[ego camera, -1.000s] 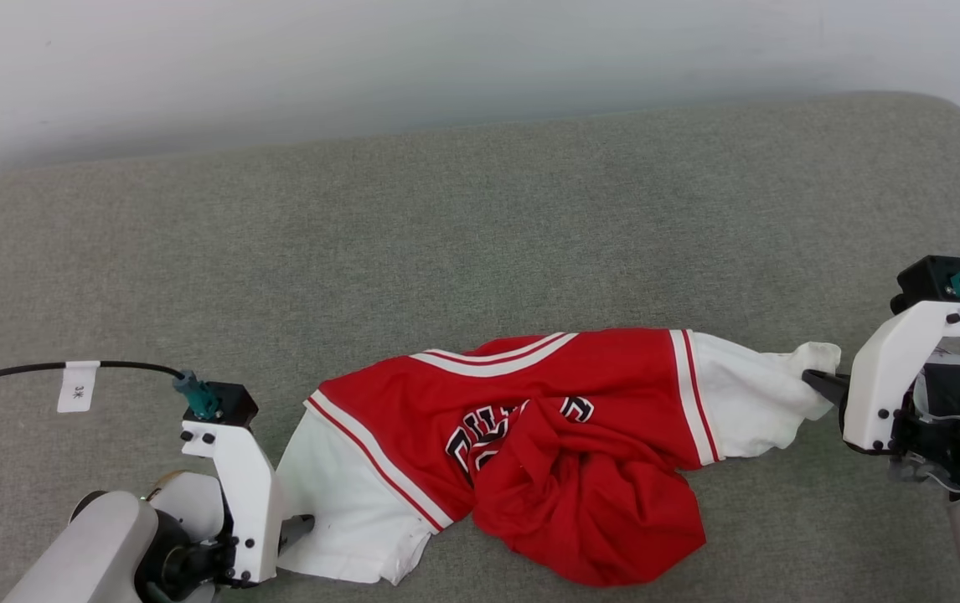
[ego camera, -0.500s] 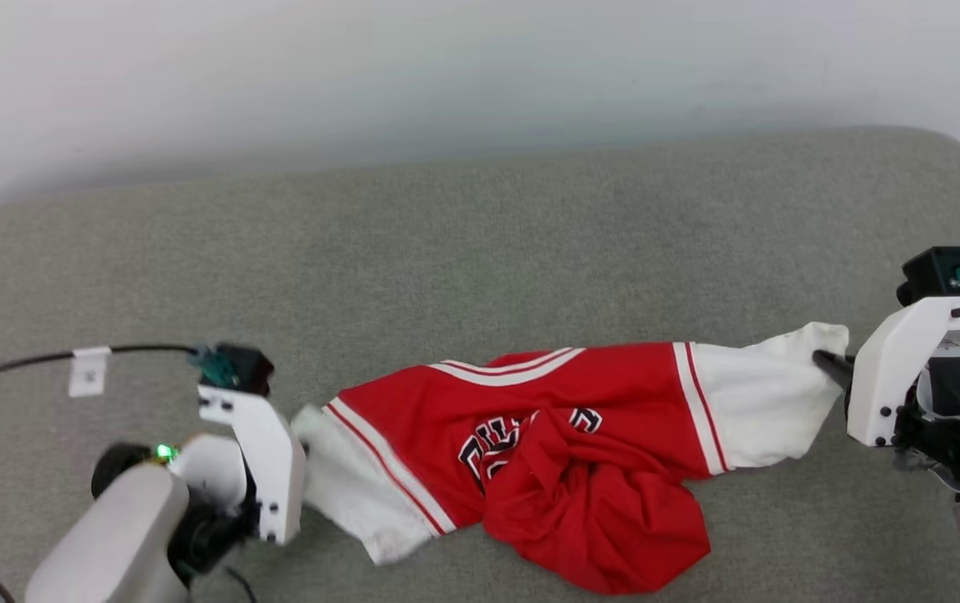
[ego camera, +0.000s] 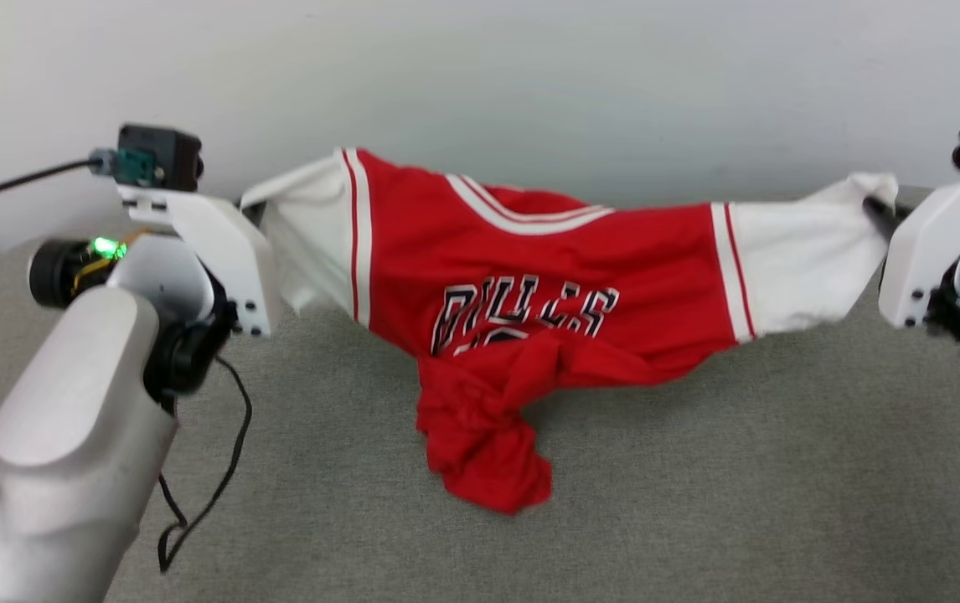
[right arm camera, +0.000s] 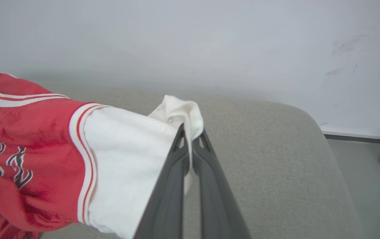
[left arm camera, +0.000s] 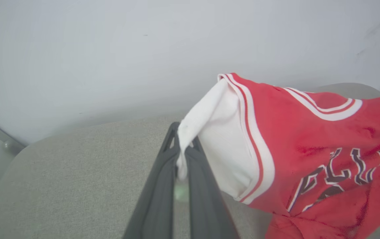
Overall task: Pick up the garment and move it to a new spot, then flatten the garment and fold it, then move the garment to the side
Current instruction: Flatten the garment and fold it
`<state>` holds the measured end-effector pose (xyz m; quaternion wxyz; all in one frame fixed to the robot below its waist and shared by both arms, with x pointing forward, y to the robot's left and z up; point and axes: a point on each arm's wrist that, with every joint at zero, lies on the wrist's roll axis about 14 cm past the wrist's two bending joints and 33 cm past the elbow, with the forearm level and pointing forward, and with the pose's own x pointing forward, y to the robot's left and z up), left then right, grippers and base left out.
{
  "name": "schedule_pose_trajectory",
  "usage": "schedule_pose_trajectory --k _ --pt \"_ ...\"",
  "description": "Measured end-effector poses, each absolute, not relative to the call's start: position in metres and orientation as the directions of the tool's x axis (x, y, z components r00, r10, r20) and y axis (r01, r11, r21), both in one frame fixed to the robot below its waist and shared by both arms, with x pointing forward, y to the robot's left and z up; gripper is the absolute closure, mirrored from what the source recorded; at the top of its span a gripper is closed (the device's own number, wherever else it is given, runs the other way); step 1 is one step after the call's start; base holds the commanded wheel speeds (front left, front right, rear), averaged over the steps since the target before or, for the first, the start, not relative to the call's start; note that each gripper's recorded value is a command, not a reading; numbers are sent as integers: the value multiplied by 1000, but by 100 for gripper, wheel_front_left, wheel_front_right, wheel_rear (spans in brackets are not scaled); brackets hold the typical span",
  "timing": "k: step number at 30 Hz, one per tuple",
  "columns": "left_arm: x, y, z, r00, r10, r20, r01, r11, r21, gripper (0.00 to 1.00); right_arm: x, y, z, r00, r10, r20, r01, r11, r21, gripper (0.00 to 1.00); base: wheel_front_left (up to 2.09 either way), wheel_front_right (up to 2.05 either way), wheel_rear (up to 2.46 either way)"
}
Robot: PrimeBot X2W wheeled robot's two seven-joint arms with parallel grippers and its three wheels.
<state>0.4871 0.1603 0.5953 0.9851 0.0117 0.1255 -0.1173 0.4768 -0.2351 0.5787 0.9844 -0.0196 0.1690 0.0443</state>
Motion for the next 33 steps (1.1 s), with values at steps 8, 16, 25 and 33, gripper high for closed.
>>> schedule_pose_trajectory --k 8,16,25,33 --pt "535 169 644 979 -178 -99 177 984 -16 100 518 -238 636 980 62 -188 -77 994 -73 100 0 0 0" --pt "592 175 678 988 -146 50 149 988 -44 100 571 -242 677 998 49 -34 -52 993 -105 100 0 0 0" --pt "654 175 701 960 -132 248 145 989 -36 100 632 -242 710 984 49 171 -22 988 -156 100 0 0 0" --pt "685 177 707 920 -122 371 137 990 -14 100 661 -233 727 946 78 315 -16 981 -193 100 0 0 0"
